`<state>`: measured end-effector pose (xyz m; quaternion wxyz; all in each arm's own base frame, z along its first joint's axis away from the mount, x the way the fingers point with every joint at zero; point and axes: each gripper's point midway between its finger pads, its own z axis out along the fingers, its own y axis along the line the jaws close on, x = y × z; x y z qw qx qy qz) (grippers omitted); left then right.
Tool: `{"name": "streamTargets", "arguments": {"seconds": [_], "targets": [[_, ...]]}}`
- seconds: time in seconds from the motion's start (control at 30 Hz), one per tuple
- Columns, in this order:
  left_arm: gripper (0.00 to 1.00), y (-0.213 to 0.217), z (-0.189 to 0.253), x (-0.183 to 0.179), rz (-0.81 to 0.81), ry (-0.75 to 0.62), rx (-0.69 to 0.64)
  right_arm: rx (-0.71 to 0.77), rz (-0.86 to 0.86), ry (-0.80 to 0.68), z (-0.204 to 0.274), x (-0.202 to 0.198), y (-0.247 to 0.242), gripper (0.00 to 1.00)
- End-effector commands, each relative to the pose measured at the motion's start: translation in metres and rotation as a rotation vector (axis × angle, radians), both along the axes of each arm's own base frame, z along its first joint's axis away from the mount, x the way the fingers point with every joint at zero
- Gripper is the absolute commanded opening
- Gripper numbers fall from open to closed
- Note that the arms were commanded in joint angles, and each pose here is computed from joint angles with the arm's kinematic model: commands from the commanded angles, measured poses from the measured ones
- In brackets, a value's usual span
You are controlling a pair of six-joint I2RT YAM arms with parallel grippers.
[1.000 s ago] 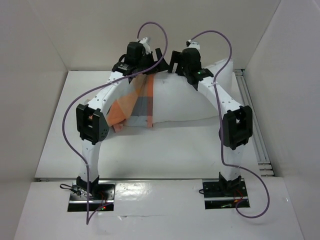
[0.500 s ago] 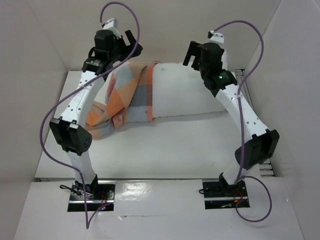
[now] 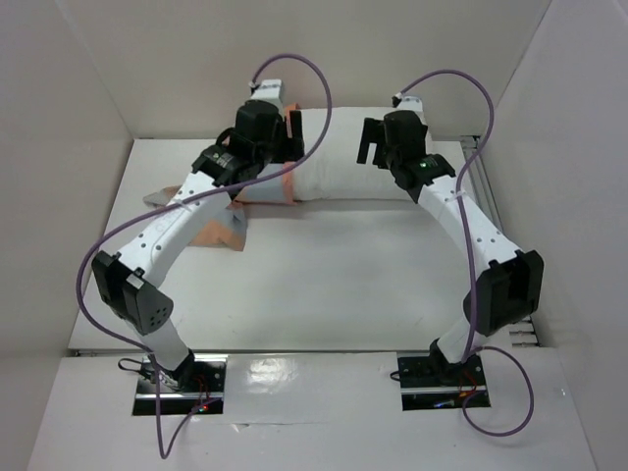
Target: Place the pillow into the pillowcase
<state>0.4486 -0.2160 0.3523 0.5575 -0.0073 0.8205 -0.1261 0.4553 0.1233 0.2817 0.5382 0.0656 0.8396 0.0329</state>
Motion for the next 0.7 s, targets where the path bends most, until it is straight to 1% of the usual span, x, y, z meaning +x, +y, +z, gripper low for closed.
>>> {"name": "streamTargets", "arguments": {"seconds": [0.0, 0.03, 0.07, 0.1, 0.13, 0.17, 0.2, 0.23, 0.27, 0.3, 0.33, 0.37, 0.4, 0.43, 0.5, 0.57, 0.67], "targets": [[0.84, 0.003, -0.03, 0.0, 0.025, 0.05, 0.029, 0.005, 0.035, -0.002, -0.011, 0.013, 0.008, 1.0], [0.83, -0.002, -0.03, 0.005, 0.012, 0.051, 0.022, 0.001, 0.04, -0.021, -0.003, 0.021, 0.01, 1.0], [0.83, -0.007, -0.035, 0.007, 0.014, 0.064, 0.037, -0.015, 0.03, 0.011, -0.017, 0.028, 0.011, 1.0], [0.84, -0.005, -0.029, 0.013, 0.051, 0.06, 0.03, -0.018, 0.03, 0.017, -0.021, 0.033, 0.013, 1.0], [0.84, -0.007, -0.046, 0.026, 0.079, 0.083, 0.059, -0.021, 0.025, -0.002, -0.013, 0.043, 0.011, 1.0], [0.84, -0.007, -0.053, 0.034, 0.101, 0.087, 0.074, -0.03, 0.015, 0.008, -0.017, 0.048, 0.011, 1.0], [0.84, -0.008, -0.059, 0.041, 0.106, 0.088, 0.097, -0.047, 0.002, 0.057, -0.036, 0.057, 0.006, 1.0], [0.83, -0.004, -0.044, 0.051, 0.149, 0.057, 0.113, -0.058, -0.017, 0.068, -0.039, 0.064, -0.004, 1.0], [0.84, -0.004, -0.066, 0.063, 0.181, 0.091, 0.156, -0.051, -0.03, 0.049, -0.028, 0.074, -0.008, 1.0], [0.84, -0.003, -0.065, 0.07, 0.202, 0.078, 0.16, -0.066, -0.044, 0.097, -0.047, 0.08, -0.015, 1.0], [0.84, -0.004, -0.07, 0.082, 0.192, 0.07, 0.181, -0.059, -0.062, 0.096, -0.042, 0.087, -0.027, 1.0], [0.84, -0.007, -0.062, 0.082, 0.173, 0.055, 0.173, -0.058, -0.072, 0.097, -0.043, 0.091, -0.031, 1.0], [0.83, -0.006, -0.075, 0.092, 0.183, 0.07, 0.183, -0.061, -0.084, 0.107, -0.049, 0.093, -0.037, 1.0], [0.83, -0.006, -0.072, 0.095, 0.193, 0.063, 0.183, -0.056, -0.087, 0.11, -0.047, 0.093, -0.042, 1.0], [0.79, 0.011, -0.084, 0.106, 0.216, 0.089, 0.189, -0.055, -0.114, 0.113, -0.053, 0.096, -0.057, 1.0], [0.79, 0.013, -0.097, 0.114, 0.186, 0.113, 0.184, -0.032, -0.123, 0.114, -0.055, 0.098, -0.068, 1.0], [0.79, 0.021, -0.113, 0.12, 0.212, 0.143, 0.198, -0.015, -0.102, 0.13, -0.066, 0.103, -0.067, 1.0]]}}
